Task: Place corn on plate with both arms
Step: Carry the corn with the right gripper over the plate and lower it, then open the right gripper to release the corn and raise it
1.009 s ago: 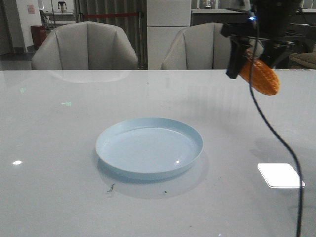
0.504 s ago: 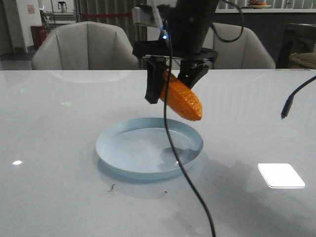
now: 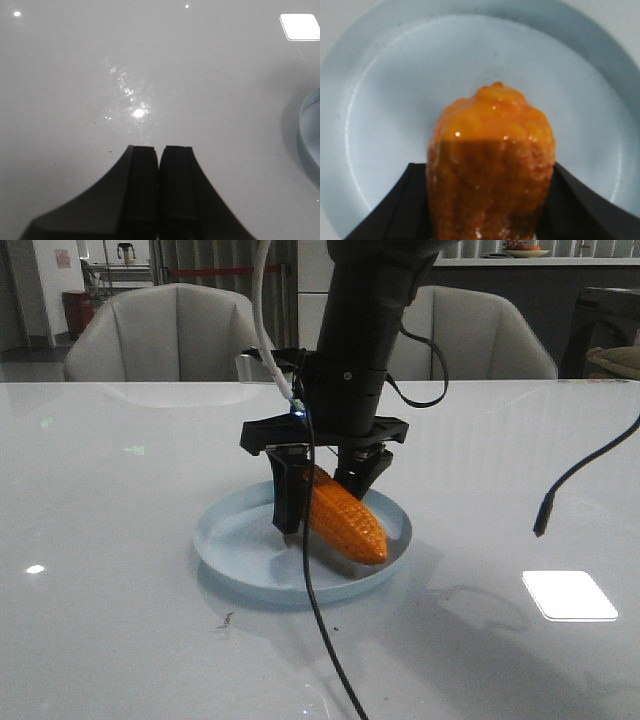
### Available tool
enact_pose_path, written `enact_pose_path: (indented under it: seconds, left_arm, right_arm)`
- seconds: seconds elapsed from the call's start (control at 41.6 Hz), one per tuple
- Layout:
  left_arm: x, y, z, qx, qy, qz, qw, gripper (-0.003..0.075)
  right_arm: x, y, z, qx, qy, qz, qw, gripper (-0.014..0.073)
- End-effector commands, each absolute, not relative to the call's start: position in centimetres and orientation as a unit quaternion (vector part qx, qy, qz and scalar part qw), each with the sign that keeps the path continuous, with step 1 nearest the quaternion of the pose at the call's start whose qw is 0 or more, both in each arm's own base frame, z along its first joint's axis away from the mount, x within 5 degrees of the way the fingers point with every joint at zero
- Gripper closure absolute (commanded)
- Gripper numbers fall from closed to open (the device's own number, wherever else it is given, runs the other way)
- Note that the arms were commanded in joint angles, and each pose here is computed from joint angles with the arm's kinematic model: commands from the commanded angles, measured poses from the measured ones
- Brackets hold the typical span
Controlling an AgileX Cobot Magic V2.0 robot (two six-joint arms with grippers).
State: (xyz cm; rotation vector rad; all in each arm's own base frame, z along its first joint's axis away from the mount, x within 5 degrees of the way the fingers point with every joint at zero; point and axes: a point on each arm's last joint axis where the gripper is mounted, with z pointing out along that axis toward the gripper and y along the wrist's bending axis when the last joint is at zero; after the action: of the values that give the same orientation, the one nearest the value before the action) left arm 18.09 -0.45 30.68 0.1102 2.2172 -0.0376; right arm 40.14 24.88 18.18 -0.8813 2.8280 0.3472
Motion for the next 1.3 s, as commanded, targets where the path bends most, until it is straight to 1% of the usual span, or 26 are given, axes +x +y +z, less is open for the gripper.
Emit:
enact_pose_path:
  seconds: [0.0,0.144,0.192,0.288,0.432,0.576,0.648,0.745,0.889,0.985,1.081,1.153,1.225,1.273]
  left_arm:
    - [18.4,-0.4,32.4,0.036,0.868,-0.016,0.495,0.0631]
    - [18.4,-0.4,32.4,0.036,0.868,-0.016,0.495,0.0631]
    - [18.4,-0.4,32.4,0.036,0.868,-0.016,0.495,0.0631]
    - [18.4,-0.4,32.4,0.036,0.868,-0.016,0.495,0.0631]
    - [18.4,-0.4,32.4,0.036,0.869,-0.016,0.494,0.0631]
    - [18.4,-0.4,32.4,0.036,0.870,-0.016,0.492,0.0631]
    - [18.4,-0.4,32.4,0.036,0.870,-0.016,0.492,0.0631]
    - [18.4,-0.4,32.4,0.036,0.870,-0.016,0.492,0.0631]
    - [18.4,-0.4,32.4,0.036,0.870,-0.016,0.492,0.0631]
    - [18.4,-0.4,32.4,0.036,0.870,-0.016,0.492,0.0631]
    - [18.4,-0.4,32.4,0.036,0.870,-0.016,0.492,0.0631]
    - [18.4,-0.4,32.4,0.036,0.870,-0.016,0.492,0.0631]
    - [18.4,-0.4,32.4,0.036,0.870,-0.016,0.492,0.0631]
    - [18.4,-0.4,32.4,0.036,0.870,-0.016,0.492,0.0631]
  right_arm:
    - [40.2,25.0,22.2,-0.296,0.935,0.135,0.138,0.0116]
    - [40.4,25.1,22.3,-0.290,0.935,0.137,0.148,-0.0018]
    - [40.4,25.1,22.3,-0.290,0.935,0.138,0.150,-0.0031]
    - [40.4,25.2,22.4,-0.288,0.935,0.144,0.149,-0.0031]
    - [39.8,25.3,23.1,-0.289,0.936,0.158,0.119,-0.0031]
    - [39.5,24.9,25.1,-0.301,0.935,0.152,0.113,-0.0031]
    - [39.1,24.5,26.5,-0.305,0.933,0.145,0.123,-0.0031]
    - [38.4,23.8,29.3,-0.309,0.928,0.138,0.154,-0.0031]
    - [36.6,22.1,35.0,-0.300,0.915,0.144,0.228,-0.0031]
    - [35.4,20.1,38.7,-0.282,0.906,0.150,0.277,-0.0031]
    - [34.0,17.4,41.8,-0.257,0.900,0.150,0.319,-0.0031]
    - [32.8,14.7,43.5,-0.231,0.898,0.142,0.347,-0.0031]
    - [31.7,11.8,44.2,-0.203,0.901,0.122,0.364,-0.0031]
    - [30.7,9.8,44.0,-0.181,0.906,0.105,0.368,-0.0031]
